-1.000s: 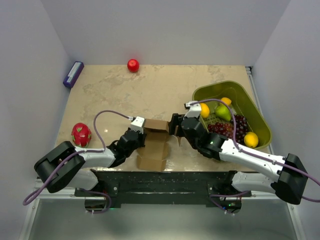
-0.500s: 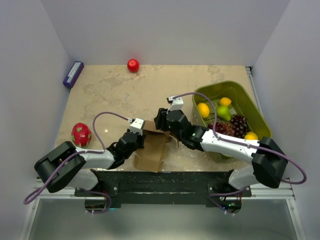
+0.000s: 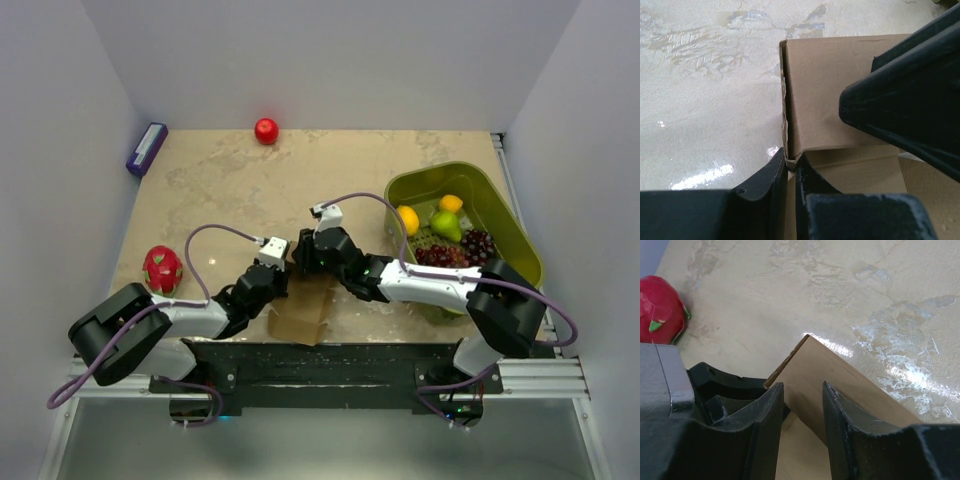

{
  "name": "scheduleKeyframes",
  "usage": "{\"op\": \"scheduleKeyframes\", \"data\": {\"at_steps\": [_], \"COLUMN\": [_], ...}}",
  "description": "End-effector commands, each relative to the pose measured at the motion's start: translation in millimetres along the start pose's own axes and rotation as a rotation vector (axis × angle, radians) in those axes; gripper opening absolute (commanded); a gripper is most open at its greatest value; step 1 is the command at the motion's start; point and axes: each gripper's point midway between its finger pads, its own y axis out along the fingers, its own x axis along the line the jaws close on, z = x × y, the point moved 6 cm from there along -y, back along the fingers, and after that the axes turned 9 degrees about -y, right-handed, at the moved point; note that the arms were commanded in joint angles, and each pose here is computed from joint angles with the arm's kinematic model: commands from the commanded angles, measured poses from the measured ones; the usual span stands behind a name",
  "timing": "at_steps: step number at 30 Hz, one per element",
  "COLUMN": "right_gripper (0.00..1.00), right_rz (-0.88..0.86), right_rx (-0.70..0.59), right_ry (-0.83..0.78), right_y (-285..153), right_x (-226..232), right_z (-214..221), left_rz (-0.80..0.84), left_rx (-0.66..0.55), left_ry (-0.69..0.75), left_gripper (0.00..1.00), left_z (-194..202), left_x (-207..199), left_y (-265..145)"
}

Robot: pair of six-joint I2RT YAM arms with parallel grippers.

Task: Fold the paper box

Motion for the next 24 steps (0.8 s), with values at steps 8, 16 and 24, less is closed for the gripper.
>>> {"op": "scheduleKeyframes", "data": {"at_steps": [8, 16, 24], "right_gripper": [0.4, 0.4, 0.4], "right_rz": [0.016, 0.013, 0.014], "right_rx": [-0.004, 0.006, 0.009], "right_ry": [0.02, 0.023, 0.027], "right_y": [1.9, 2.9, 2.5], "right_x": [0.1, 0.5, 0.1], "right_z": [0.7, 3.3, 4.2], "left_rz": [0.033, 0.052, 0.047], "left_rx": [-0.072, -0.101, -0.109], "left_ry": [-0.012, -0.004, -0.015], "left_gripper": [0.11, 0.22, 0.31], "left_z": [-9.9, -14.6, -12.7], "left_x": [-3.9, -7.4, -7.7], "left_y": [-4.0, 0.1, 4.7]}}
